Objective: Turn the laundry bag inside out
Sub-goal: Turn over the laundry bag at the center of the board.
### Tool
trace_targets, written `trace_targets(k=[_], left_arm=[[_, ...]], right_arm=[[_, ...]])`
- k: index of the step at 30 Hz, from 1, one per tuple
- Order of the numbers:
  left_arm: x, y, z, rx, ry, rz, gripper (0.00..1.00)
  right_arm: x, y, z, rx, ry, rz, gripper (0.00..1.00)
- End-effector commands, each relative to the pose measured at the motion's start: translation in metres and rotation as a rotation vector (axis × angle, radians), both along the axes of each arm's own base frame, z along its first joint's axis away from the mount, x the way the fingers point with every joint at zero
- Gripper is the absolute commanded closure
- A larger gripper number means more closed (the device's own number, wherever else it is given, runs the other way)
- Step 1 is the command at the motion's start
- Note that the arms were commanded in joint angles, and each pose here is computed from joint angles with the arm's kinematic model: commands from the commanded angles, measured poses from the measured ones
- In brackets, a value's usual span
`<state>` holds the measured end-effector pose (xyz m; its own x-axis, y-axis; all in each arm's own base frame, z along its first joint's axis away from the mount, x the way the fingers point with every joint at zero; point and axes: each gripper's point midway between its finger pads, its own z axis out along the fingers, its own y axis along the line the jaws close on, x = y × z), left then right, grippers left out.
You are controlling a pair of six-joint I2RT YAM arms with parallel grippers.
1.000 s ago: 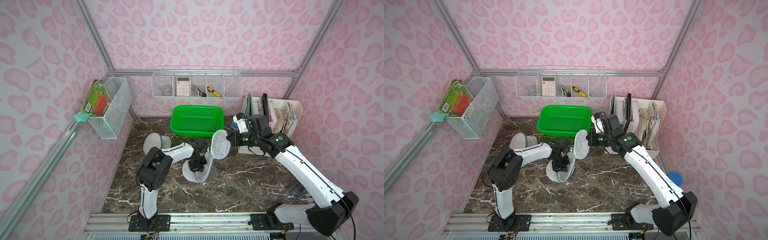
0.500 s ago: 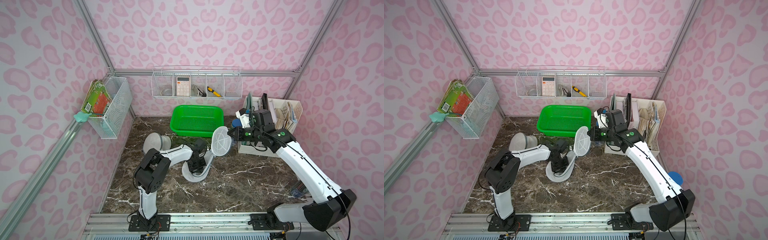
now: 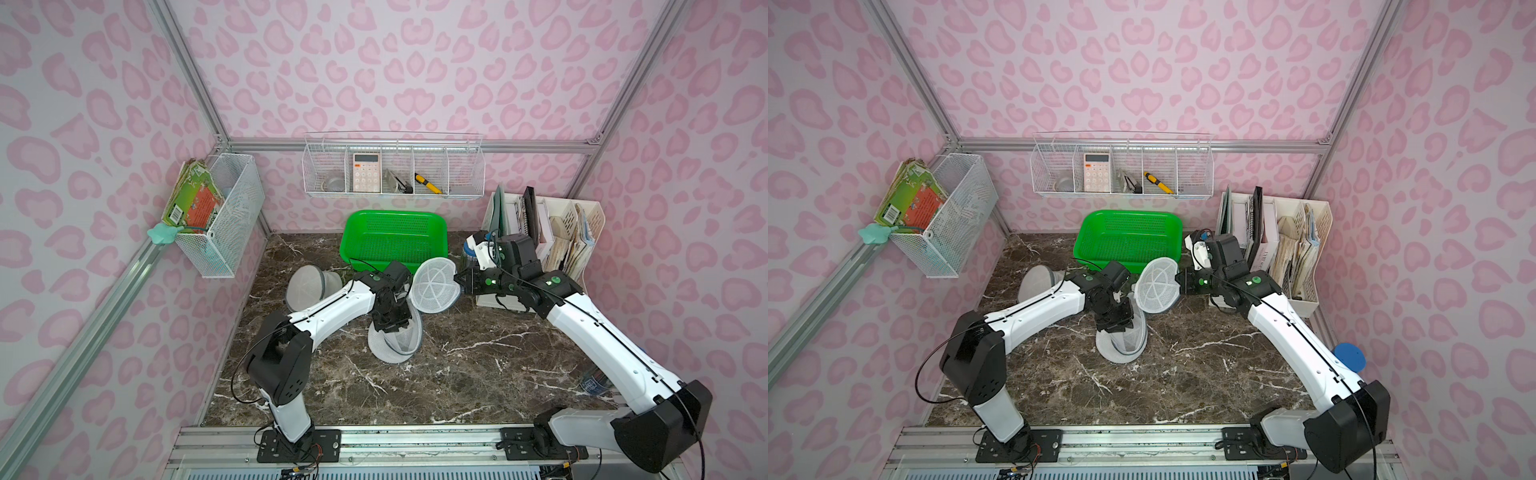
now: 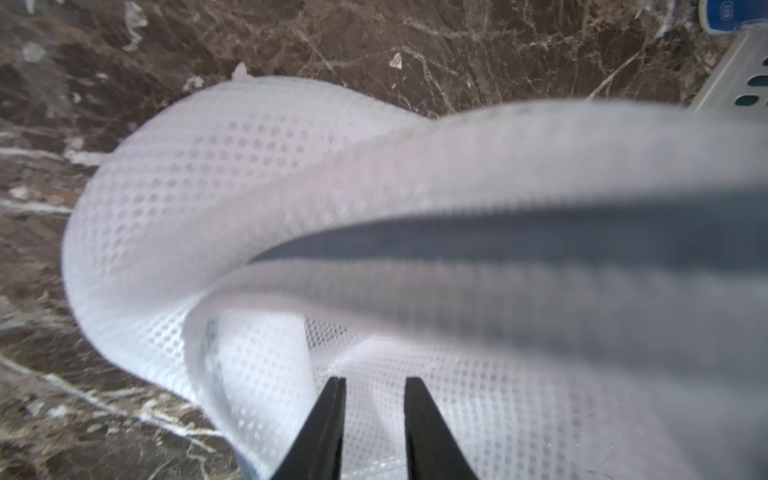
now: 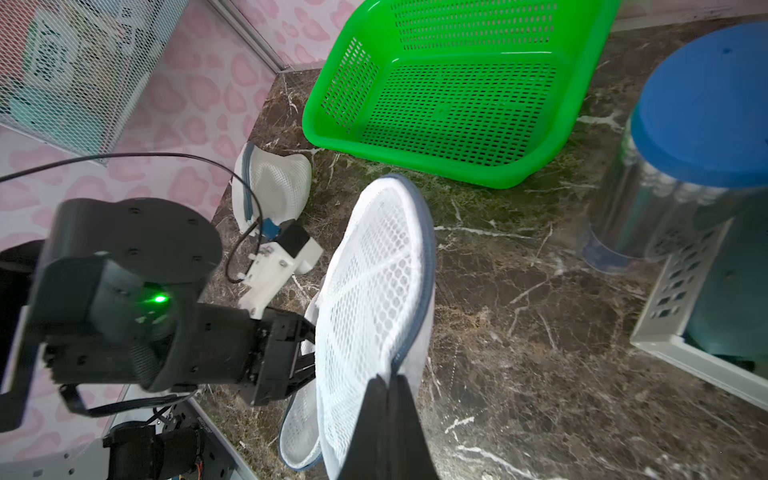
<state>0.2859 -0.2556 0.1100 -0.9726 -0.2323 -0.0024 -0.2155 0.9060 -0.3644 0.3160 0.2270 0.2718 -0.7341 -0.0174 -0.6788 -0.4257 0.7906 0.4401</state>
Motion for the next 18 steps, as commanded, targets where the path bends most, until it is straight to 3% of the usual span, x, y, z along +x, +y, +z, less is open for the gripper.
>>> trace_targets(k=[1, 11, 18], left_arm=[[-0.007, 0.005, 0.012, -0.048, 0.058, 0.07, 0.72], [0.042, 0.003, 0.068, -0.501, 0.004, 0.423, 0.67], [0.066, 0.016, 0.082, -0.641, -0.037, 0.585, 0.63]], right_arm=[[0.005, -0.001, 0.005, -0.018, -0.063, -0.013, 1.0], [-0.008, 0.004, 0.001, -0.018, -0.123, -0.023, 1.0], [-0.018, 0.009, -0.003, -0.038, -0.146, -0.017, 1.0]])
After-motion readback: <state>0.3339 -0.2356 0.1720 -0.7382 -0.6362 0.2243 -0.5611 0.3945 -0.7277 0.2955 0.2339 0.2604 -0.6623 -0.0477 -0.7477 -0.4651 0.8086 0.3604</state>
